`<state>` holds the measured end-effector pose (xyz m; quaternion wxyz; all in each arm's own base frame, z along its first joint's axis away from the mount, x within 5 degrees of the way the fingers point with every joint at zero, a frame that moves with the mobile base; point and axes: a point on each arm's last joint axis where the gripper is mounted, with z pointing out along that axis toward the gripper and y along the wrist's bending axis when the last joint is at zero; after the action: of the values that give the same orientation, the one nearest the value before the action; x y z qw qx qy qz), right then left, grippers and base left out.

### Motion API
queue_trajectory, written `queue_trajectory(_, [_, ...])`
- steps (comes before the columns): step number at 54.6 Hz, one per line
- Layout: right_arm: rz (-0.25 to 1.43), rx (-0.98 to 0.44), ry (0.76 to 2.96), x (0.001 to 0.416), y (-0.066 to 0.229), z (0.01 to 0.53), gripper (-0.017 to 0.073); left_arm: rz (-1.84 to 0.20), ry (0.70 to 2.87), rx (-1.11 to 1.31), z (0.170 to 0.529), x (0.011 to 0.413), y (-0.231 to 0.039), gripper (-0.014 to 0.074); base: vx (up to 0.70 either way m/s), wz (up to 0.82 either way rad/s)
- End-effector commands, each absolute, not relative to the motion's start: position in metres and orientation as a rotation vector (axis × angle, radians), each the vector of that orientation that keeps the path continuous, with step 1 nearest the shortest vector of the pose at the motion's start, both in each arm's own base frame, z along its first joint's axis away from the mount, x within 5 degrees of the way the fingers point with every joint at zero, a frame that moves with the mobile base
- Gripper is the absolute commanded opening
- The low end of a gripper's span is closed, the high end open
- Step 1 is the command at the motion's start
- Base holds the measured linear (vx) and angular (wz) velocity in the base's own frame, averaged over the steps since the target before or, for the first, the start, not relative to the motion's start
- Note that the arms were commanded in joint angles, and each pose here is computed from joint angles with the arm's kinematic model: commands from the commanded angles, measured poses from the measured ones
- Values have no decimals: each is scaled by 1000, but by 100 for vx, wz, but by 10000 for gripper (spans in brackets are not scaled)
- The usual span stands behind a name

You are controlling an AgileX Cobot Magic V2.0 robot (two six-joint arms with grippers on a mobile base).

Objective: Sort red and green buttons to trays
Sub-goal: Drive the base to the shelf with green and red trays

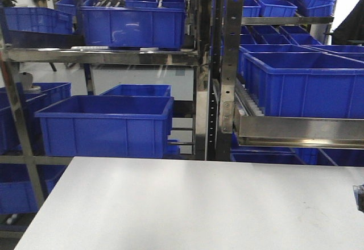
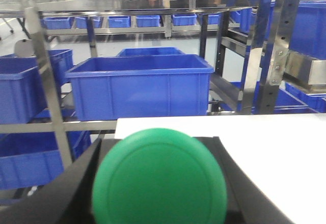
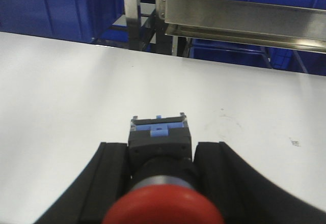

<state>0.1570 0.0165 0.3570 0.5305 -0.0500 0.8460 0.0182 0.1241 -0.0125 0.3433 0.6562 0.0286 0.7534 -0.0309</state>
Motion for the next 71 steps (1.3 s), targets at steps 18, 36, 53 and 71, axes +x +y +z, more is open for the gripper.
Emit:
queue_trajectory(18, [43, -117, 1900, 158, 16, 375, -9, -105, 1600, 71, 360, 124, -15, 0, -15, 23])
queue_trajectory(36, [43, -117, 1900, 158, 16, 375, -9, -105, 1600, 71, 360, 124, -15, 0, -9, 32])
queue_trajectory(53, [43, -117, 1900, 158, 16, 375, -9, -105, 1600, 71, 360, 124, -15, 0, -5, 38])
queue_trajectory(71, [43, -117, 1900, 158, 16, 375, -9, -105, 1600, 71, 360, 124, -15, 0, -1, 51])
